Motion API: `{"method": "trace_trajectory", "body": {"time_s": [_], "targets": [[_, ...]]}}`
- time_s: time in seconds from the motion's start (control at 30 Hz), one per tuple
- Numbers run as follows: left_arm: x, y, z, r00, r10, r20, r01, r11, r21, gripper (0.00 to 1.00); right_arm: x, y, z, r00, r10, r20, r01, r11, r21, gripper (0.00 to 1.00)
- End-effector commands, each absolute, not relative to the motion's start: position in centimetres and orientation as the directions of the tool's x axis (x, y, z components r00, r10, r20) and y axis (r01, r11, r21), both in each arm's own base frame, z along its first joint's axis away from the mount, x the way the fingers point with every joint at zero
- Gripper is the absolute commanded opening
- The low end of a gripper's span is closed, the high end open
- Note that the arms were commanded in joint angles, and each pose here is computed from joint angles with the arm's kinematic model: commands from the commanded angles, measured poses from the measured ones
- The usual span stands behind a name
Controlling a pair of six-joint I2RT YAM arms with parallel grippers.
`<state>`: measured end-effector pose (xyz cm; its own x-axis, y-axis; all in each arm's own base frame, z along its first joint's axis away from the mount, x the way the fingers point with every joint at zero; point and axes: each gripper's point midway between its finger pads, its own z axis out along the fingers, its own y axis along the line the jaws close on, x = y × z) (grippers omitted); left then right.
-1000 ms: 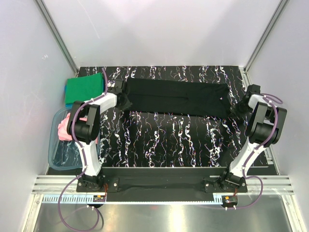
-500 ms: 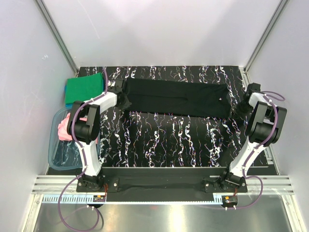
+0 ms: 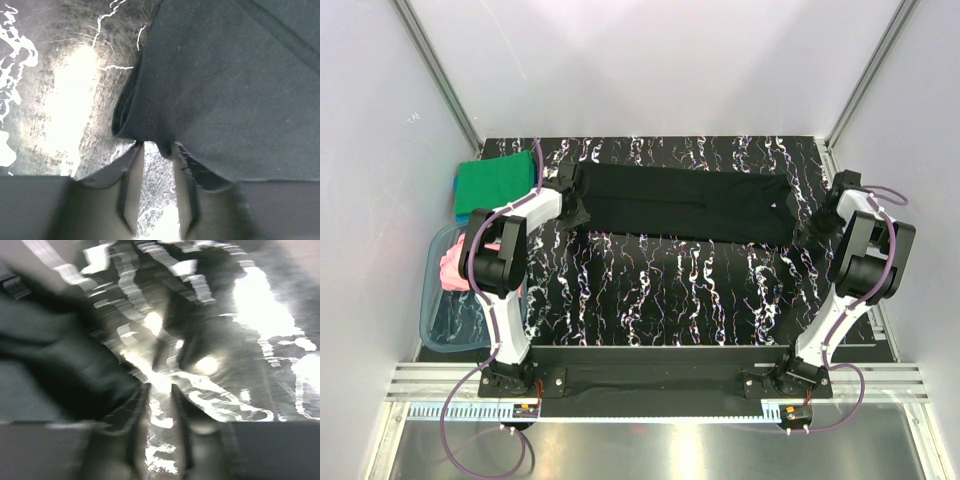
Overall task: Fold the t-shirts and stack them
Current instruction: Fold the tshirt
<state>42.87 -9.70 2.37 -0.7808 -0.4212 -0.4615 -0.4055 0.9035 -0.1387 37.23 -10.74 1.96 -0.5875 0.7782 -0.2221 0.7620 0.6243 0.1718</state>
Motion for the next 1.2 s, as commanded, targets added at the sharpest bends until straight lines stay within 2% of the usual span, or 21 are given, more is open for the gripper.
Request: {"method": "trace_trajectory", "body": {"time_s": [0.0, 0.03, 0.17, 0.23, 0.3, 0.33, 0.43, 0.47, 0.53, 0.67, 0.9, 0.97, 1.07, 1.17], "targets": [[44.9, -9.7, 6.8, -0.731, -0.427, -0.533, -0.392, 0.901, -0.185, 0.38, 41.8, -8.3, 8.4, -0.642, 0.686, -0.344, 0.58, 0.727, 0.367, 0.33], [44.9, -10.0, 7.4, -0.734, -0.423, -0.531, -0.376, 0.905, -0.201, 0.4, 43.2, -7.8, 9.7, -0.665, 0.64, -0.385, 0.508, 0.765, 0.396, 0.39], [46.1, -12.8, 10.9, -0.734, -0.401, -0.548, -0.247, 0.909, -0.335, 0.42, 47.2, -3.8, 12.7, -0.711, 0.526, -0.467, 0.239, 0.805, 0.544, 0.44], [46.8, -16.0, 12.7, -0.748, -0.369, -0.551, -0.108, 0.888, -0.447, 0.44, 48.8, -3.5, 13.0, -0.717, 0.488, -0.497, 0.169, 0.814, 0.555, 0.45], [47.3, -19.7, 15.2, -0.757, -0.327, -0.565, 0.06, 0.827, -0.559, 0.46, 49.7, -3.0, 11.7, -0.751, 0.453, -0.48, 0.139, 0.819, 0.557, 0.47], [47.4, -20.7, 15.6, -0.764, -0.311, -0.565, 0.101, 0.807, -0.581, 0.47, 50.8, -3.4, 12.5, -0.744, 0.426, -0.515, 0.105, 0.835, 0.54, 0.47], [47.7, -24.4, 16.4, -0.784, -0.272, -0.558, 0.217, 0.722, -0.657, 0.47, 52.2, -3.0, 11.5, -0.775, 0.382, -0.503, 0.044, 0.827, 0.561, 0.47], [47.7, -25.1, 15.8, -0.801, -0.285, -0.527, 0.209, 0.692, -0.691, 0.47, 52.2, -2.8, 11.1, -0.789, 0.375, -0.487, 0.038, 0.821, 0.57, 0.47], [48.0, -26.5, 16.4, -0.798, -0.286, -0.53, 0.259, 0.631, -0.732, 0.47, 53.1, -2.4, 10.1, -0.808, 0.352, -0.472, 0.003, 0.804, 0.595, 0.47], [49.0, -28.6, 16.2, -0.793, -0.268, -0.547, 0.309, 0.596, -0.741, 0.47, 53.4, -1.2, 8.0, -0.848, 0.314, -0.427, -0.048, 0.756, 0.653, 0.47], [50.9, -33.4, 14.5, -0.784, -0.26, -0.563, 0.337, 0.584, -0.739, 0.47, 53.9, -1.2, 6.2, -0.864, 0.27, -0.424, -0.074, 0.765, 0.639, 0.53], [50.9, -35.2, 14.8, -0.773, -0.263, -0.578, 0.361, 0.568, -0.74, 0.47, 53.8, -0.4, 6.3, -0.867, 0.265, -0.423, -0.096, 0.743, 0.662, 0.52], [51.1, -37.4, 14.0, -0.759, -0.264, -0.595, 0.37, 0.577, -0.728, 0.49, 53.5, 0.2, 6.2, -0.869, 0.259, -0.423, -0.107, 0.734, 0.67, 0.43], [51.0, -39.0, 13.4, -0.752, -0.277, -0.598, 0.373, 0.568, -0.733, 0.52, 53.8, 0.4, 6.3, -0.857, 0.253, -0.449, -0.135, 0.731, 0.668, 0.38]]}}
